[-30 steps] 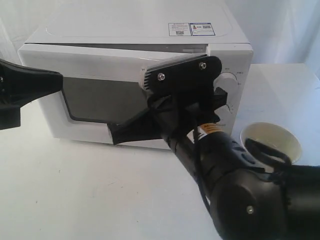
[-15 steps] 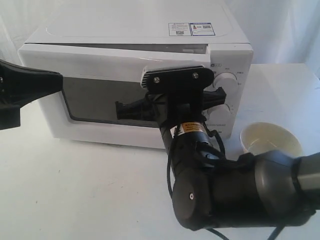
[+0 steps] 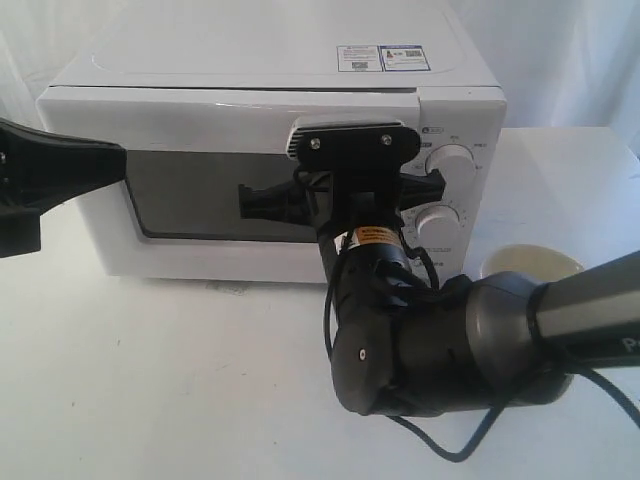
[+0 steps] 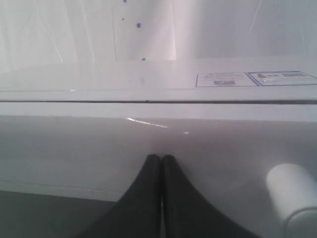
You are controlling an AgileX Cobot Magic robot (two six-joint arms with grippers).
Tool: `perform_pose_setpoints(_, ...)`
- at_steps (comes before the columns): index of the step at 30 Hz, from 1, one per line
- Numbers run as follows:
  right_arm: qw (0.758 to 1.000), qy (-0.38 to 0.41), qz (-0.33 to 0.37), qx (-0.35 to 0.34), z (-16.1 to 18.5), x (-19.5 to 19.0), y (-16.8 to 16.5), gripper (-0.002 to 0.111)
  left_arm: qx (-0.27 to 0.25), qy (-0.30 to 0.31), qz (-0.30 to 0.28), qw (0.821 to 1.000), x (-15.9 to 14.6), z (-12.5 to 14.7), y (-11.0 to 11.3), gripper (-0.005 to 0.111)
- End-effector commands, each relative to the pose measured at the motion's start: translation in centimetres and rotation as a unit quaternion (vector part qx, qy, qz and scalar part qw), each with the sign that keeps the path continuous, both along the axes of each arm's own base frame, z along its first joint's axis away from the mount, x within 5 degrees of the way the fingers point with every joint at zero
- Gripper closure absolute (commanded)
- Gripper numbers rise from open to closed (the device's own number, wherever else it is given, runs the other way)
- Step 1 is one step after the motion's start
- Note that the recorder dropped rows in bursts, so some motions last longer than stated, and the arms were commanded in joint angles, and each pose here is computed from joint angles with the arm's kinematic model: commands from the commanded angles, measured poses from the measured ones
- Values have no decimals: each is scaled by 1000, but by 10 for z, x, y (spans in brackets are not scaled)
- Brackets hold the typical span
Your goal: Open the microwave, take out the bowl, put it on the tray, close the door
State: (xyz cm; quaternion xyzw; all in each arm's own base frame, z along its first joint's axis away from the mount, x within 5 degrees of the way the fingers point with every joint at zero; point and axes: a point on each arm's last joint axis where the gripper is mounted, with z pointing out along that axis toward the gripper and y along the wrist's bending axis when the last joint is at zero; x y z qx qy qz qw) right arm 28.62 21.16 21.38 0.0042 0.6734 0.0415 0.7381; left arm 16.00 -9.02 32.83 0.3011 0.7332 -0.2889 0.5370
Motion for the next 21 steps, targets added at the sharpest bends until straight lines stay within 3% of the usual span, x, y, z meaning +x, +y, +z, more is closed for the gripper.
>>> perform_pose_setpoints(1,1000,3,-26,5,-1,13,-9,108,-14,2,-4,1000,-2,2,-1,107)
perform_pose_setpoints(13,999,9,-31,7,0,18,-14,108,-13,1,0,1000,-2,2,0,107)
perform_pose_setpoints(21,998,20,39,-38,29,-20,-3,108,-13,0,5,1000,-1,2,0,107)
